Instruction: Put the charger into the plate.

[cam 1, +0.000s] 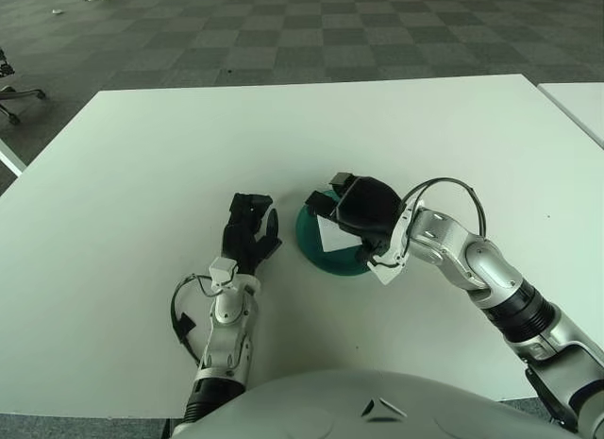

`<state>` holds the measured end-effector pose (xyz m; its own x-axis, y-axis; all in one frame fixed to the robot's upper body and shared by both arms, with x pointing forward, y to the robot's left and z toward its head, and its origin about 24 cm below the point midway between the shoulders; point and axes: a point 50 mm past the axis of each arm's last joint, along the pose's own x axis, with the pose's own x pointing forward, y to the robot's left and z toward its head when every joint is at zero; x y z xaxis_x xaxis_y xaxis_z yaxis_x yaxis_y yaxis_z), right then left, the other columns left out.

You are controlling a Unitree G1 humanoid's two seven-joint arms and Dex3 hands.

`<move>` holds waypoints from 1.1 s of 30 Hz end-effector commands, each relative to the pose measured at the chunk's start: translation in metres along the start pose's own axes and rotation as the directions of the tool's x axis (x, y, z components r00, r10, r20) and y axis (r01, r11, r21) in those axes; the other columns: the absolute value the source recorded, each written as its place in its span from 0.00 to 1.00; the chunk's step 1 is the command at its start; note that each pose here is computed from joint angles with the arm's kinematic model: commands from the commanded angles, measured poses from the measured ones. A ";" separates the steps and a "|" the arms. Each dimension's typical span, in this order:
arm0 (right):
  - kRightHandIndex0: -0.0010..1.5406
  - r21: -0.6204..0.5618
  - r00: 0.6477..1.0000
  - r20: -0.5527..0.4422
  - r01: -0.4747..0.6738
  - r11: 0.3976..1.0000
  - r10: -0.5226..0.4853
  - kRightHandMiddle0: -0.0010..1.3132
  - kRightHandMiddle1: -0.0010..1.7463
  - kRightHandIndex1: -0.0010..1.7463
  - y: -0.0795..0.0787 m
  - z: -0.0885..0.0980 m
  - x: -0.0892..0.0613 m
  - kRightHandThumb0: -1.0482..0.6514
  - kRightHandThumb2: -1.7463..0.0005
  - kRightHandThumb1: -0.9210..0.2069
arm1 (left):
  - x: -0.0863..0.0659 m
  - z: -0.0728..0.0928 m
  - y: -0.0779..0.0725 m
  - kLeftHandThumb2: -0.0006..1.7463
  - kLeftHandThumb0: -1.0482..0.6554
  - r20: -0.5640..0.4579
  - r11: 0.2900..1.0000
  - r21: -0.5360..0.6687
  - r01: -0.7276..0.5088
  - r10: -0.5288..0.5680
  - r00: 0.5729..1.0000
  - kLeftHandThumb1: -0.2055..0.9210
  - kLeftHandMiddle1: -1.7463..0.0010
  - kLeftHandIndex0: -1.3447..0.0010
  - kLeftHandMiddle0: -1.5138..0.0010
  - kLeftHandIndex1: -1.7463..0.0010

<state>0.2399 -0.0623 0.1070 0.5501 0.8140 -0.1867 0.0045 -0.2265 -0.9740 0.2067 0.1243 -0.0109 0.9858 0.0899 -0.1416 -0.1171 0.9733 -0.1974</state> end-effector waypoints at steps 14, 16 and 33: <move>0.09 -0.010 0.998 -0.028 -0.060 0.998 0.060 0.00 0.61 0.65 -0.007 -0.018 -0.001 0.10 0.45 0.00 | -0.003 -0.018 -0.009 0.44 0.39 -0.093 0.999 -0.029 -0.017 0.014 0.996 0.82 0.68 0.74 0.79 0.02; 0.10 -0.001 0.997 -0.032 -0.066 0.998 0.066 0.01 0.62 0.64 -0.008 -0.018 -0.001 0.09 0.45 0.00 | -0.003 -0.018 -0.009 0.44 0.39 -0.093 0.999 -0.029 -0.017 0.015 0.996 0.82 0.68 0.74 0.79 0.02; 0.03 0.029 0.987 -0.062 -0.147 0.989 0.149 0.00 0.12 0.06 -0.022 -0.023 -0.019 0.02 0.47 0.00 | 0.000 -0.018 -0.007 0.44 0.39 -0.093 0.999 -0.028 -0.018 0.015 0.996 0.82 0.68 0.74 0.79 0.02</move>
<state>0.2501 -0.0787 0.1186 0.5794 0.7333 -0.3558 -0.1315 -0.3468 -0.9287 0.2125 0.1214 -0.0119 0.9873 0.0825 -0.1359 -0.1083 0.9748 -0.1949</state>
